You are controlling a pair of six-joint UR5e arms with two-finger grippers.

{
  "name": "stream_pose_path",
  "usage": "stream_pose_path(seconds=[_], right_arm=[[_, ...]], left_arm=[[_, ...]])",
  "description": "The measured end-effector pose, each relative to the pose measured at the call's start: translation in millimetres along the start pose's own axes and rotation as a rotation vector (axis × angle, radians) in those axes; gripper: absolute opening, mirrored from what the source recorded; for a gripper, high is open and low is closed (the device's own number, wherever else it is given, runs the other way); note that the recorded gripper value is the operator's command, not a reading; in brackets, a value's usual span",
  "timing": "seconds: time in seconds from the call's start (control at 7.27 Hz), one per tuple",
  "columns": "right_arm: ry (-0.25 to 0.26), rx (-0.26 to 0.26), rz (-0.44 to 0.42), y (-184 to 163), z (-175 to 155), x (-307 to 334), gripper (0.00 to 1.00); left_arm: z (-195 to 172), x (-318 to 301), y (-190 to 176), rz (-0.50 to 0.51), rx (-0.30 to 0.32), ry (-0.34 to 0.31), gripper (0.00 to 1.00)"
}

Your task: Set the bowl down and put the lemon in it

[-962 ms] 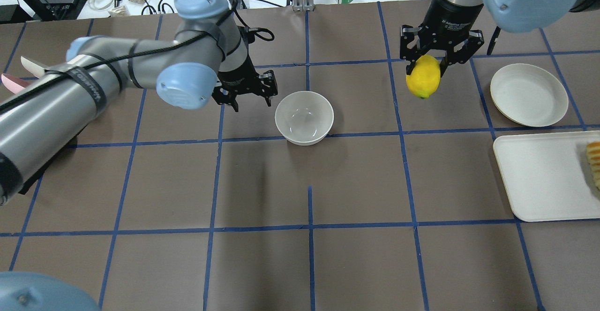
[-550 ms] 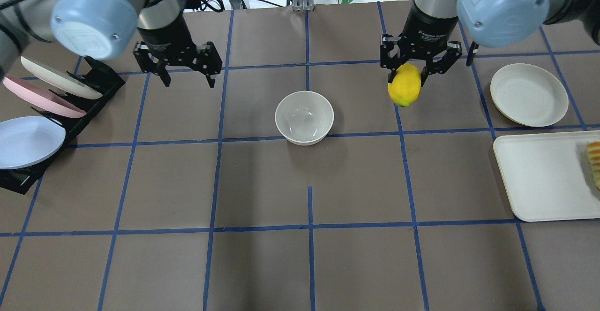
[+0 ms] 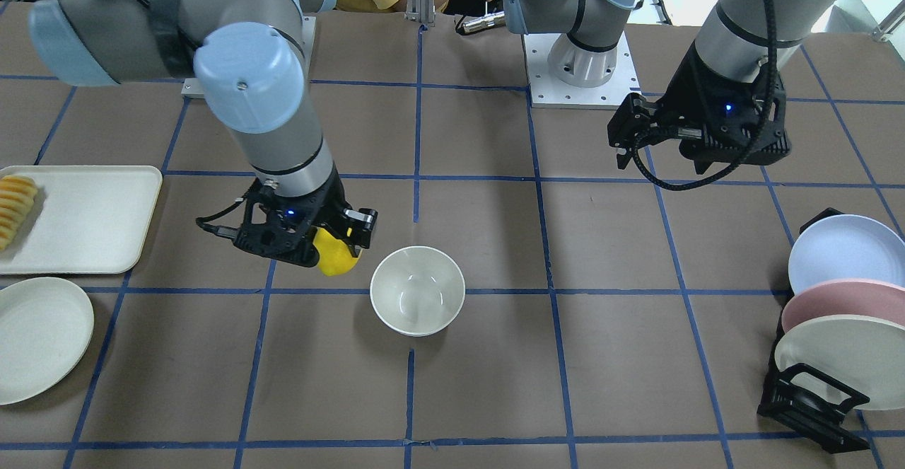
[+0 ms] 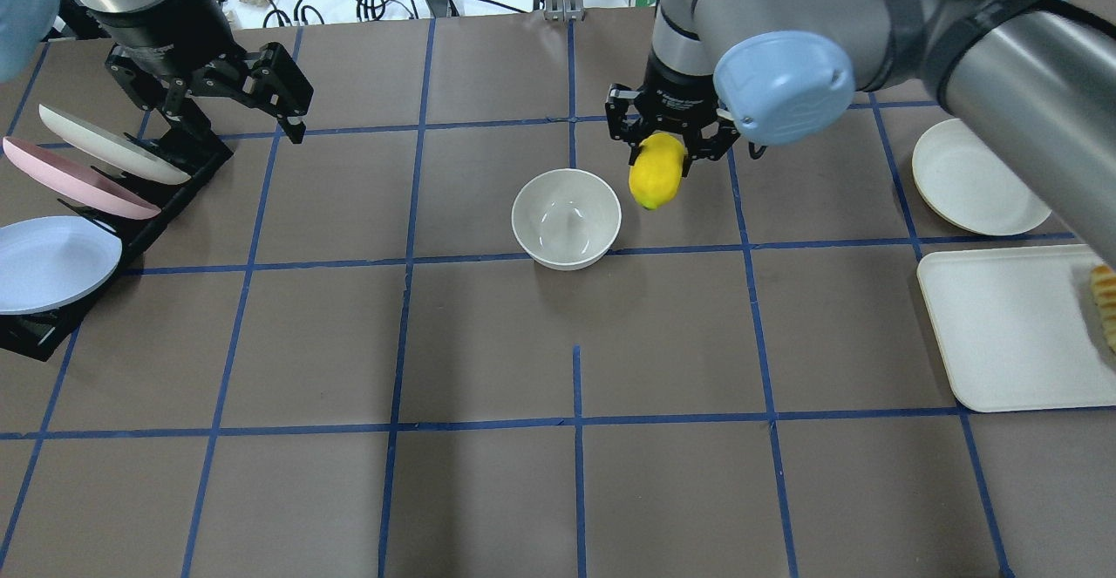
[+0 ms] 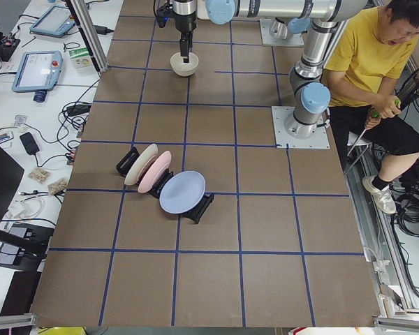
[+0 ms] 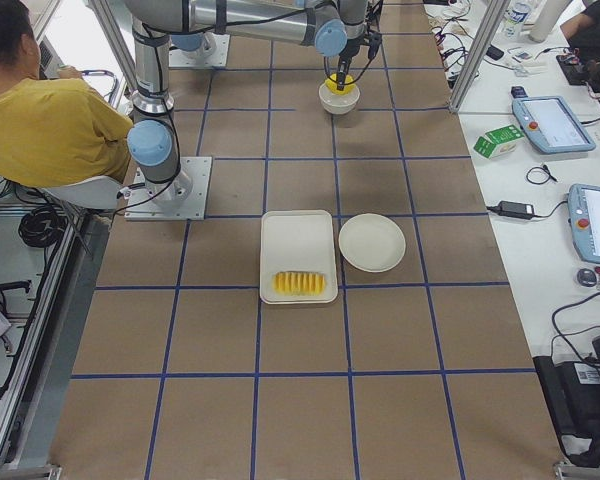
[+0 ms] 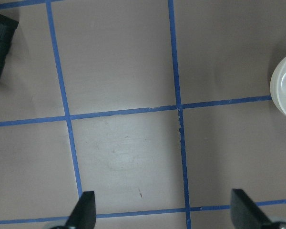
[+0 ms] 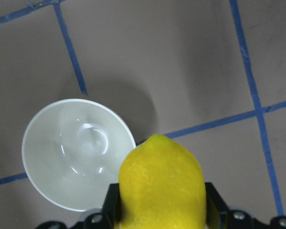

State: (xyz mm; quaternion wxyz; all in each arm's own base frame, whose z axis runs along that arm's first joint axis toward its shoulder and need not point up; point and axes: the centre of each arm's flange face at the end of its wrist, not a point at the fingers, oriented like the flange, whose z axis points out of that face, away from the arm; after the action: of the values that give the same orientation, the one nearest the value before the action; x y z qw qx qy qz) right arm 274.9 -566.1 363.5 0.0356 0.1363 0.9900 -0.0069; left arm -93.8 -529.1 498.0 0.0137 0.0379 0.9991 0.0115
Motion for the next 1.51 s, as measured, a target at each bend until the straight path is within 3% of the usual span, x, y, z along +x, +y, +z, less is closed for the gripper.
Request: stream_pose_path(seconds=[0.28,0.69,1.1,1.38,1.51], right_arm=[[-0.022,0.034,-0.010,4.5,37.0,-44.3,0.00],[-0.003,0.005,-0.031,6.4,96.9,-68.8,0.00],[0.010,-0.032,-0.073,14.8,119.3,-73.7,0.07],[0.021,-0.052,-0.152,26.5,136.1,-79.2,0.40],[0.022,-0.057,-0.175,28.6,142.1,-79.9,0.65]], left_arm=[[-3.9,20.4,6.0,0.001,0.010,0.004,1.00],[-15.8,35.2,18.3,0.016,0.030,0.039,1.00],[-23.8,33.6,22.6,0.012,0.054,0.045,1.00],[-25.7,28.4,25.3,0.005,0.056,0.033,1.00],[-26.9,26.0,29.9,0.005,0.049,0.007,1.00]])
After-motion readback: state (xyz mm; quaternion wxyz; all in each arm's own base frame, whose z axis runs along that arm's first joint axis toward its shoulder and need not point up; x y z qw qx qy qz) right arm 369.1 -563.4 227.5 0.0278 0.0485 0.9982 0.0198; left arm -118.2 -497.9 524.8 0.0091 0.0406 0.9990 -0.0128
